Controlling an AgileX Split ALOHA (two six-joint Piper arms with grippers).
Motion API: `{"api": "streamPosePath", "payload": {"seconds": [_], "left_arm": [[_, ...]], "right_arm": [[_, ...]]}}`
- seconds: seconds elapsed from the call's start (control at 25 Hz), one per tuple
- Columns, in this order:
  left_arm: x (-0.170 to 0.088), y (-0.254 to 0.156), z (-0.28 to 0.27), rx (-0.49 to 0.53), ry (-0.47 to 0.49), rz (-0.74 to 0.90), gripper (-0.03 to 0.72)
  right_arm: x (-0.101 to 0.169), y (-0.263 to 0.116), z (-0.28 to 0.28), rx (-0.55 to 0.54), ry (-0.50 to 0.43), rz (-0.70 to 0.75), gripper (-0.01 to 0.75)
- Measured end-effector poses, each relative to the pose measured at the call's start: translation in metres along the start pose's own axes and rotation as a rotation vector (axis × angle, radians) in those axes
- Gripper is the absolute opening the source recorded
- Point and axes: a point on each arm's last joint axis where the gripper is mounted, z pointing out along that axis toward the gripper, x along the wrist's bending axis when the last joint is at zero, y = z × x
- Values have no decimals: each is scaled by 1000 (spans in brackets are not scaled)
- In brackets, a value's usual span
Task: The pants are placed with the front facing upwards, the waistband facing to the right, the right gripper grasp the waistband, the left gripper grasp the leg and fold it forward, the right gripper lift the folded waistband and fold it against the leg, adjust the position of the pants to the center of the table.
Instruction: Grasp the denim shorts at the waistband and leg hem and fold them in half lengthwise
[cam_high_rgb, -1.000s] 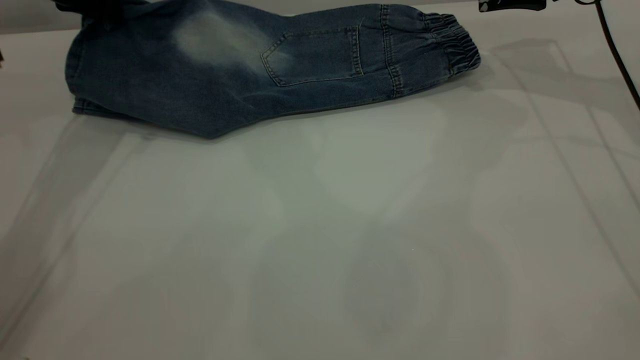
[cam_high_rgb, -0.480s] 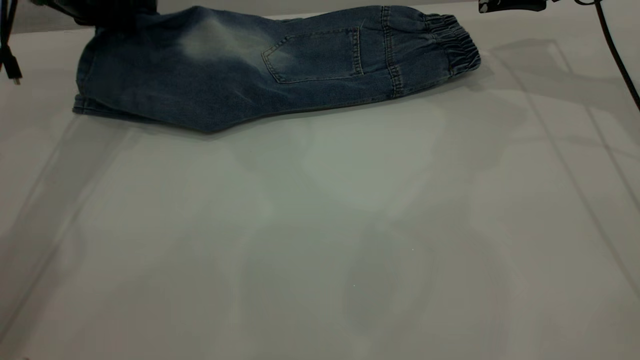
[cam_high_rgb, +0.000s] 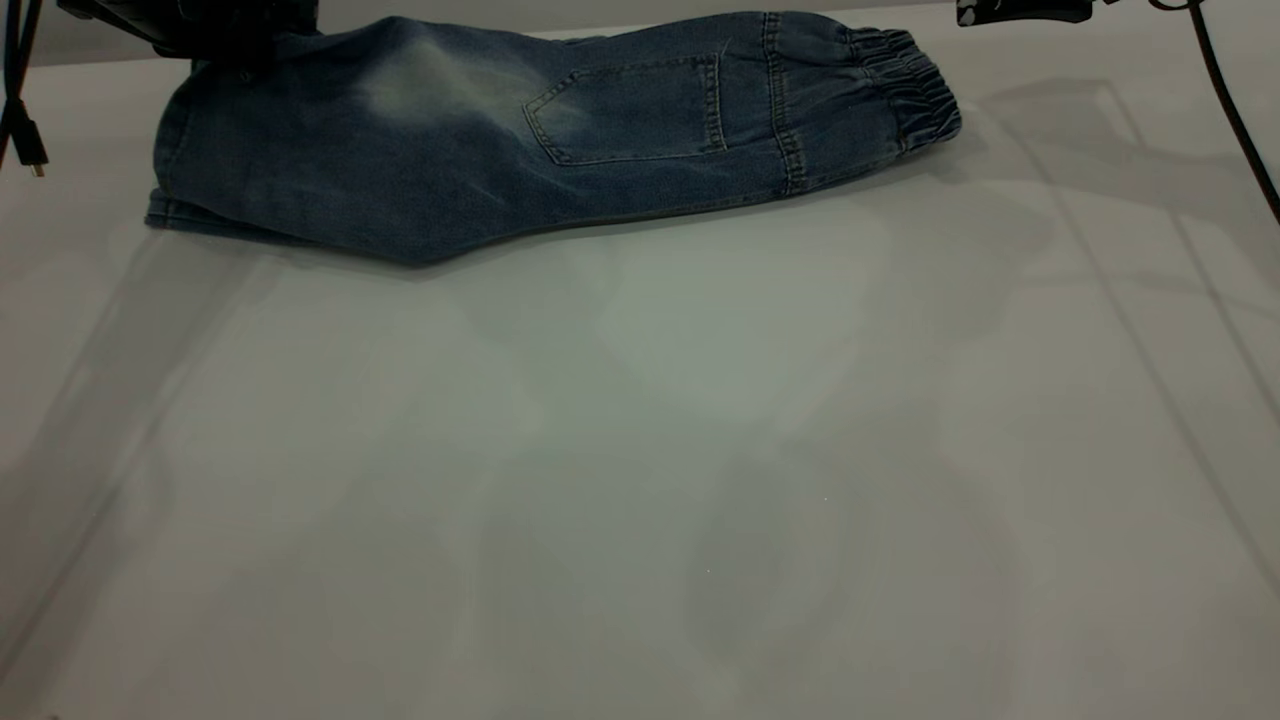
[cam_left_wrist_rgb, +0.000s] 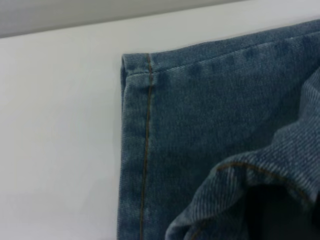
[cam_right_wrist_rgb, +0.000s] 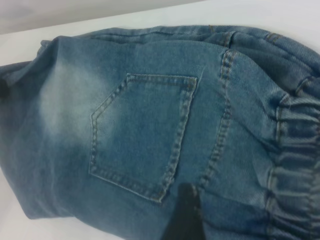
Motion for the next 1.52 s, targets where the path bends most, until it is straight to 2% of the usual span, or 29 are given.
{"api": "streamPosePath", "payload": {"seconds": [0.12,0.36,0.48,0.6,0.84,1.0,1.2,1.52], "left_arm": [[0,0,0,0,0,1,173],[2,1,0,-9,3,-2,447],[7,2,0,-31,10,-9,517],[9,3,-2,-29,11,-43,535],[-5,2,-6,61,-15,-91,538],[-10,9,-11,123,-25,-81,538],[-13,29,-19,148,-31,-68,538],[-23,44,-25,143,-45,-48,538]], "right_arm": [[0,0,0,1,0,-2,545],[0,0,0,1,0,-2,545],[-1,0,0,0,-1,-1,545],[-7,1,-6,1,-9,9,545],[-31,2,-38,33,-18,128,545],[-45,-8,-53,142,-46,209,545],[-37,-20,-48,281,-39,243,545],[-37,-23,-37,270,-18,237,545]]}}
